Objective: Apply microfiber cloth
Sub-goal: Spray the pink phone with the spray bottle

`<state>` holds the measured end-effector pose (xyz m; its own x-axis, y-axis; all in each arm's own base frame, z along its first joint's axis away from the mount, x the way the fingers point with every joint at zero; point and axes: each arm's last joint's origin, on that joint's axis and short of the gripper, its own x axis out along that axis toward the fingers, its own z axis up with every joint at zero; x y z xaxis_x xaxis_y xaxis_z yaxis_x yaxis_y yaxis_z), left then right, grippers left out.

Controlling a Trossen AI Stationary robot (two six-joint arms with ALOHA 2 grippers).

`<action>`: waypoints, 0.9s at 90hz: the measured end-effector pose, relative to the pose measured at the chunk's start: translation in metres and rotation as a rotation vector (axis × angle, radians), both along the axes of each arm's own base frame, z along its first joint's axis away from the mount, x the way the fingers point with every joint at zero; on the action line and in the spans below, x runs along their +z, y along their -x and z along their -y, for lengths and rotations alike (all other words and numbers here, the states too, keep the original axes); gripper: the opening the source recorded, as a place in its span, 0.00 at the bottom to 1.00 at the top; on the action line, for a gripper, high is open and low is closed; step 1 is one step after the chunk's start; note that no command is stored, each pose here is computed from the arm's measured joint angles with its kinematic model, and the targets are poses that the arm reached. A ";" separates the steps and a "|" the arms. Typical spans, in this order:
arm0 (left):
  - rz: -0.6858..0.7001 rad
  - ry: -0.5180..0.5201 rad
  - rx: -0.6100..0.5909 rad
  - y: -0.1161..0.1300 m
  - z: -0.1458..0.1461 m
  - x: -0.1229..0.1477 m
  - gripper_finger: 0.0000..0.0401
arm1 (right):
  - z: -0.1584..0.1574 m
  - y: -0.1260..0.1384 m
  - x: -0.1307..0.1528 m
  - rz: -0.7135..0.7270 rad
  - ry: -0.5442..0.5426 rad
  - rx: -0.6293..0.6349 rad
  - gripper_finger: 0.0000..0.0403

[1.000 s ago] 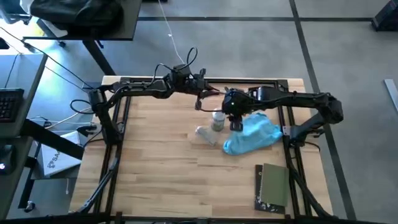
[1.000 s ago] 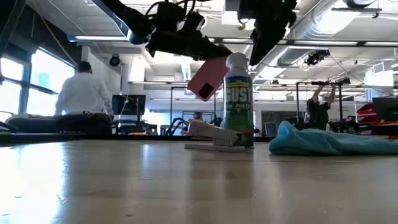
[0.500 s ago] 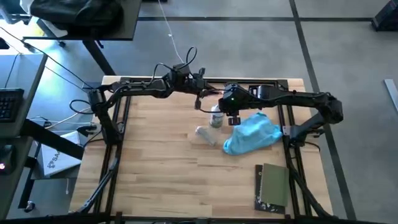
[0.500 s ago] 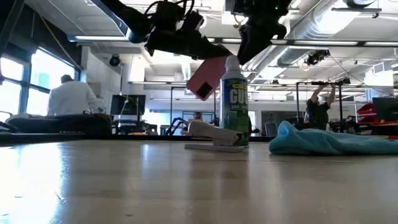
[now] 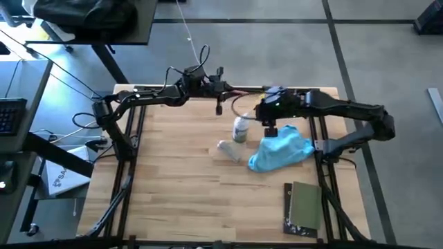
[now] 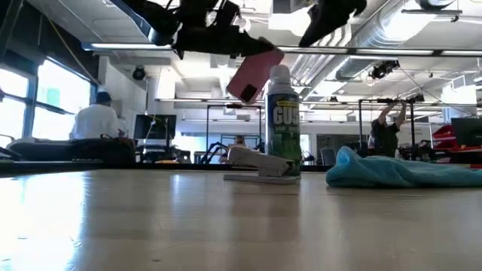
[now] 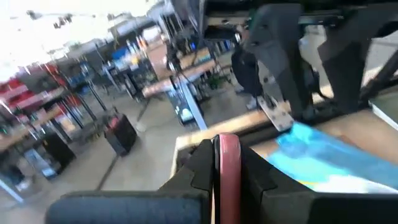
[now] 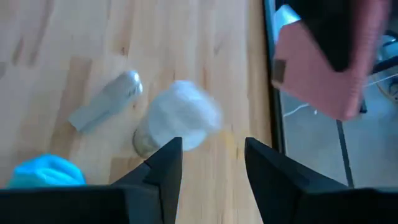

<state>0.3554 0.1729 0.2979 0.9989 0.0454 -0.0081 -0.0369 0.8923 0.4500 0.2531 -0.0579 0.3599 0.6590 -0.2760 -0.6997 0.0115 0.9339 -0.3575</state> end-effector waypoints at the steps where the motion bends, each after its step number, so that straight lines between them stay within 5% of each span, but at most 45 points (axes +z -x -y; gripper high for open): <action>1: 0.005 -0.005 0.000 0.000 0.000 0.001 0.02 | 0.000 0.001 0.001 0.005 -0.003 -0.006 0.35; 20: 0.121 -0.052 -0.062 0.001 0.002 0.013 0.02 | 0.010 0.019 -0.013 0.127 -0.103 -0.153 0.35; 44: 0.066 0.037 -0.082 -0.001 0.004 0.007 0.02 | -0.001 0.018 -0.079 0.222 -0.397 -0.003 0.35; 61: 0.033 0.054 -0.114 -0.006 0.016 0.003 0.02 | 0.002 0.017 -0.104 0.140 -0.311 -0.079 0.35; 81: 0.036 0.012 -0.139 -0.012 0.029 0.004 0.02 | 0.009 0.017 -0.098 0.143 -0.192 -0.099 0.35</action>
